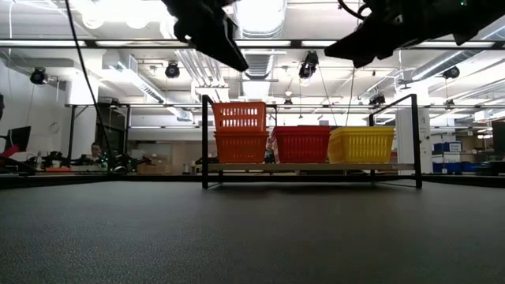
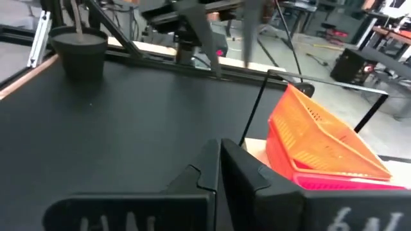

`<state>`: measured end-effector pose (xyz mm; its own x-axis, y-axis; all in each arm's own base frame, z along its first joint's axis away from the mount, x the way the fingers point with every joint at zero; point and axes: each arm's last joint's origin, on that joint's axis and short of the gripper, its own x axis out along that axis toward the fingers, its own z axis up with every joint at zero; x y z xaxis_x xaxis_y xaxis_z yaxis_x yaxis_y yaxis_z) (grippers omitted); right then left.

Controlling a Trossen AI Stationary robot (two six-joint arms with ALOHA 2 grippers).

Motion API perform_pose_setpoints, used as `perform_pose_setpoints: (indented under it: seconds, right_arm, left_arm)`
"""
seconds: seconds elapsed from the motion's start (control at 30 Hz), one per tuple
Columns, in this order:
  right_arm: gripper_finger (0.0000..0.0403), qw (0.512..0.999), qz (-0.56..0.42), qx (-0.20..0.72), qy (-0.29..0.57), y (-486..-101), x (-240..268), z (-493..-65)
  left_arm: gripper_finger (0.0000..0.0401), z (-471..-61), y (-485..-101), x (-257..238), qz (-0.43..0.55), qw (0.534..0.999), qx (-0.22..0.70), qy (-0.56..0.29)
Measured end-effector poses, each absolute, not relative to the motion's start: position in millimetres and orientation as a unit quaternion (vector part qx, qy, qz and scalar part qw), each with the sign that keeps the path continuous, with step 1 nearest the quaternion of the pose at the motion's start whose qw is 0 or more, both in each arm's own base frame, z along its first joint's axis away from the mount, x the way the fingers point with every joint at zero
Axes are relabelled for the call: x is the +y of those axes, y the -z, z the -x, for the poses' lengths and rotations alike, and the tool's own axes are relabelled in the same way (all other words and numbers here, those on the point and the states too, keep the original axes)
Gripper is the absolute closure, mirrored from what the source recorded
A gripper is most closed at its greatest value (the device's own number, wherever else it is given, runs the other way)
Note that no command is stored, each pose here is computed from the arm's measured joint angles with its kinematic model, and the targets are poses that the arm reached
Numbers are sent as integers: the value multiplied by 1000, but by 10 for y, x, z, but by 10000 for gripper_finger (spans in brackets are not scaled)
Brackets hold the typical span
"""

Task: Stack baskets on shelf by color
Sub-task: Stack the orange basket on top of the orange basket on the shelf

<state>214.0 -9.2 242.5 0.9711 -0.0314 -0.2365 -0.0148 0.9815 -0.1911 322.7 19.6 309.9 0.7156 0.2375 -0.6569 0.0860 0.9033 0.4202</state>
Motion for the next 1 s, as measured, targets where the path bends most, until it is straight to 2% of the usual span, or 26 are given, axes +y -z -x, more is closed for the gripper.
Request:
perform_pose_setpoints:
  seconds: [0.2, 0.33, 0.73, 1.0]
  right_arm:
    - [394, 987, 89, 137, 5, -2343, -95, -2151]
    - [394, 986, 87, 141, 5, -2326, -96, -2162]
    - [394, 984, 92, 150, 3, -2307, -96, -2160]
    - [394, 984, 92, 152, 3, -2300, -96, -2161]
  left_arm:
    - [218, -3363, -3075, 508, -230, 885, 402, -47]
    - [194, -3377, -3107, 601, -260, 882, 390, -49]
    - [193, -3352, -2942, 996, -220, 910, 347, -63]
    - [224, -3494, -2635, 1074, -214, 898, 380, -64]
